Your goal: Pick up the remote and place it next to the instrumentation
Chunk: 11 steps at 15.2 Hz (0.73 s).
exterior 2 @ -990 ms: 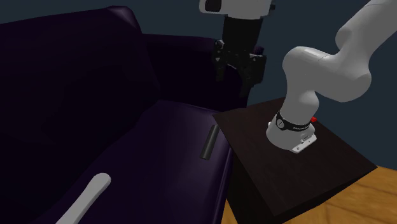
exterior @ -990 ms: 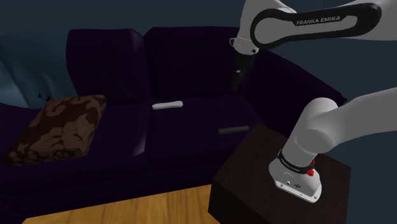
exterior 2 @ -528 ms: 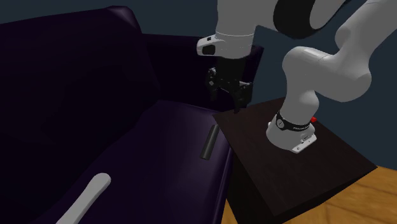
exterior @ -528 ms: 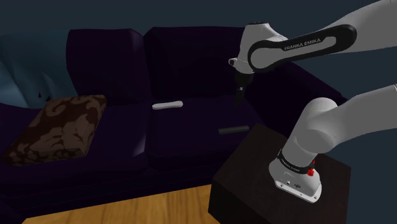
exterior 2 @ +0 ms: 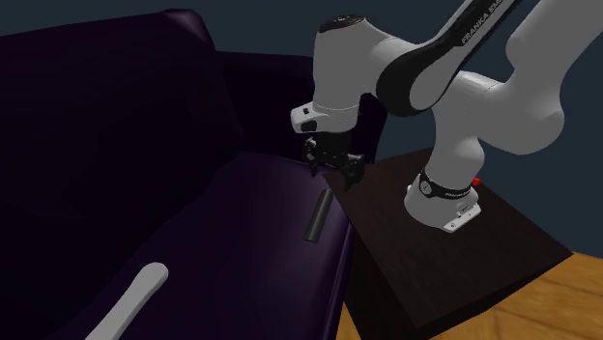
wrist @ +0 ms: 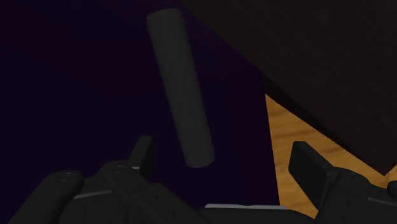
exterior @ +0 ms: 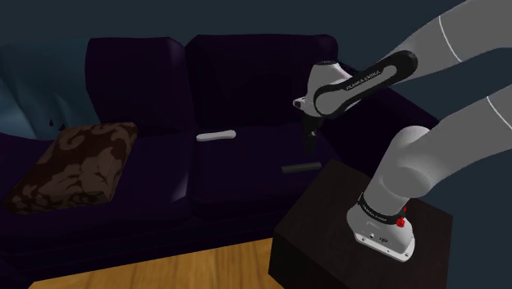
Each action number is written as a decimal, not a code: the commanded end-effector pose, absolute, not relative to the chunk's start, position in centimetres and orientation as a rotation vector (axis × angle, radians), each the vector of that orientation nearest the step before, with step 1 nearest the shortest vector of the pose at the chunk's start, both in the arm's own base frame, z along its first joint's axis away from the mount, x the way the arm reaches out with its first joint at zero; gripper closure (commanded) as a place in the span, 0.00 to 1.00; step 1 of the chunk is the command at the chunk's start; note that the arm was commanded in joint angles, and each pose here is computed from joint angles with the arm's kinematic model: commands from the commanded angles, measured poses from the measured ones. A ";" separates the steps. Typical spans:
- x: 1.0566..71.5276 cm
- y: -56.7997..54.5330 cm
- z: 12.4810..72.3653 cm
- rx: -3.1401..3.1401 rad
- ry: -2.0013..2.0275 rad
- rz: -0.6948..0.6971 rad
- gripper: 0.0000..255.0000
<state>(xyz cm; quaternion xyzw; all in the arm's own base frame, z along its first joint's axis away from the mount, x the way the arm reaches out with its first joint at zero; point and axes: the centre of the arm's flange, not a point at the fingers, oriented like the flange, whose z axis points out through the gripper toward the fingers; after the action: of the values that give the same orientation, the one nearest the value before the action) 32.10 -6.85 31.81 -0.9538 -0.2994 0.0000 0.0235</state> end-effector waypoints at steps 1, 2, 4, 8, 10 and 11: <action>32.2 -7.8 29.0 -2.925 -1.007 0.008 0.00; 32.3 -8.2 27.8 -2.911 -1.044 0.013 0.00; 32.5 -9.1 25.3 -2.880 -1.118 0.022 0.00; 32.8 -10.3 21.2 -2.834 -1.223 0.037 0.00; 32.8 -10.3 20.1 -2.834 -1.223 0.037 0.00; 32.8 -10.3 19.6 -2.834 -1.223 0.037 0.00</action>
<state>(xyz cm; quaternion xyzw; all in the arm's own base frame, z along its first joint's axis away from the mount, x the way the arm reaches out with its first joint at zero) 32.79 -10.14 20.28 -0.9179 -0.3955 0.0119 0.0287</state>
